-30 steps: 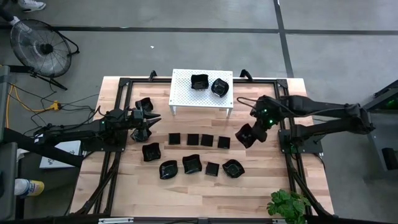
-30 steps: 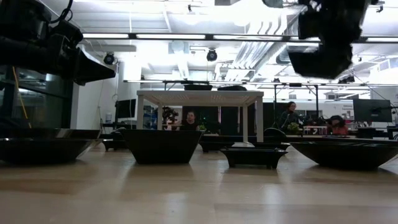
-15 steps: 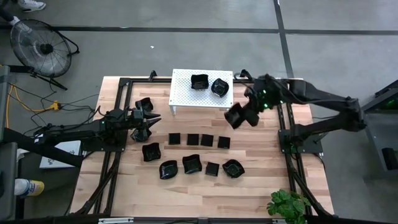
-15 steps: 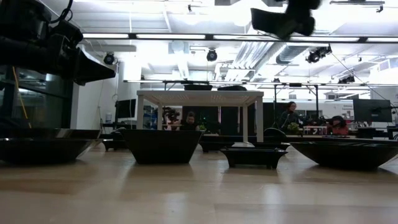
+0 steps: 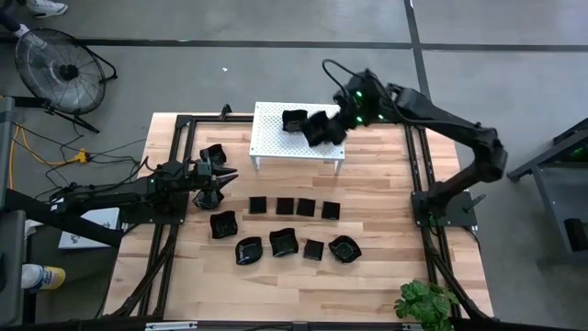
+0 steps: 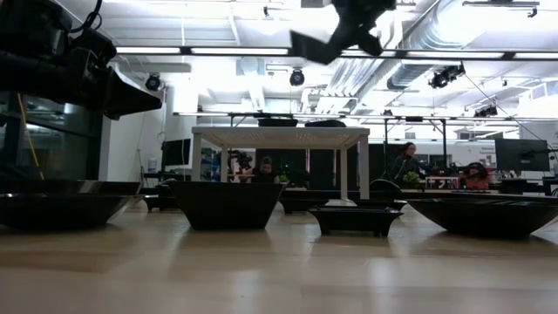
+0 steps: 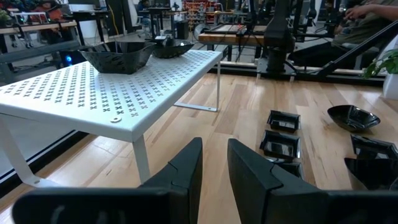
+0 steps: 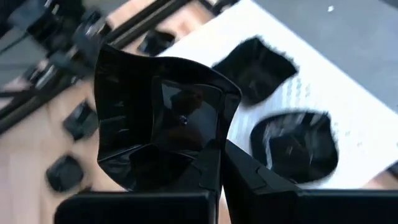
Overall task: Pick & Place Mini shaped plates
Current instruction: Stack the distorted square plate on top of the other distorted square plate on the shelf
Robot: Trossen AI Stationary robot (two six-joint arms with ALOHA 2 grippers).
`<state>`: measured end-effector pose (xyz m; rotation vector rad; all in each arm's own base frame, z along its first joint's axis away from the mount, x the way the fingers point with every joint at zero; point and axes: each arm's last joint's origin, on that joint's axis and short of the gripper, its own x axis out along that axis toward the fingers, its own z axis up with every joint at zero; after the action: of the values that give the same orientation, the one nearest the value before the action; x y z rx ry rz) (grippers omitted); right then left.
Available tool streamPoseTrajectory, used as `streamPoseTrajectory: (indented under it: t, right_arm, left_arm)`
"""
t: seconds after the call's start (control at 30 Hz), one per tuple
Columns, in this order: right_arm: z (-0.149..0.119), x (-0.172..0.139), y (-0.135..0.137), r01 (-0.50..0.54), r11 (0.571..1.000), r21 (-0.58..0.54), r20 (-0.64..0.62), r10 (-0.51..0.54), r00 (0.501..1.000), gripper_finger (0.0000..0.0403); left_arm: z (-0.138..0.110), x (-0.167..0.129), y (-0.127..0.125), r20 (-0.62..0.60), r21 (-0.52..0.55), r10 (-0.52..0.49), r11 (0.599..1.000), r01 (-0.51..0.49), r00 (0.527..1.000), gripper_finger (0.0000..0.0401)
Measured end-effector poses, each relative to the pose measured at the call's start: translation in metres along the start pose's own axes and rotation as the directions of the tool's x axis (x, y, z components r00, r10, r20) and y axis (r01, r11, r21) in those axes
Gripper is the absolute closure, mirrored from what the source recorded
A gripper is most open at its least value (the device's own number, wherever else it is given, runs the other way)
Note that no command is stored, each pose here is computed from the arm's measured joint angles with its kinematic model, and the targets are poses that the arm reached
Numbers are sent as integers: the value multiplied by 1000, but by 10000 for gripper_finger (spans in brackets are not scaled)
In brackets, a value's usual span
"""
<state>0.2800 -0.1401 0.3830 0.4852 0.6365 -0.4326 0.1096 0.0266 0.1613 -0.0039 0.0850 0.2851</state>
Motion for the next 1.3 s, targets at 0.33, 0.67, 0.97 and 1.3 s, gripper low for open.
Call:
streamPoseTrajectory:
  t: [0.33, 0.67, 0.97, 1.3]
  right_arm:
    - [41, 55, -30, 37, 996, 82, 40, -40, 998, 401]
    - [51, 87, -54, -32, 967, 254, 16, 29, 999, 401]
    - [52, 95, -68, -44, 938, 345, 2, 46, 999, 401]
    - [64, 83, -62, -110, 904, 412, 38, 103, 994, 400]
  left_arm:
    - [0, 0, 0, 0, 0, 0, 1000, 0, 1000, 328]
    - [0, 0, 0, 0, 0, 0, 1000, 0, 1000, 328]
    - [0, 0, 0, 0, 0, 0, 1000, 0, 1000, 328]
    - [0, 0, 0, 0, 0, 0, 1000, 0, 1000, 328]
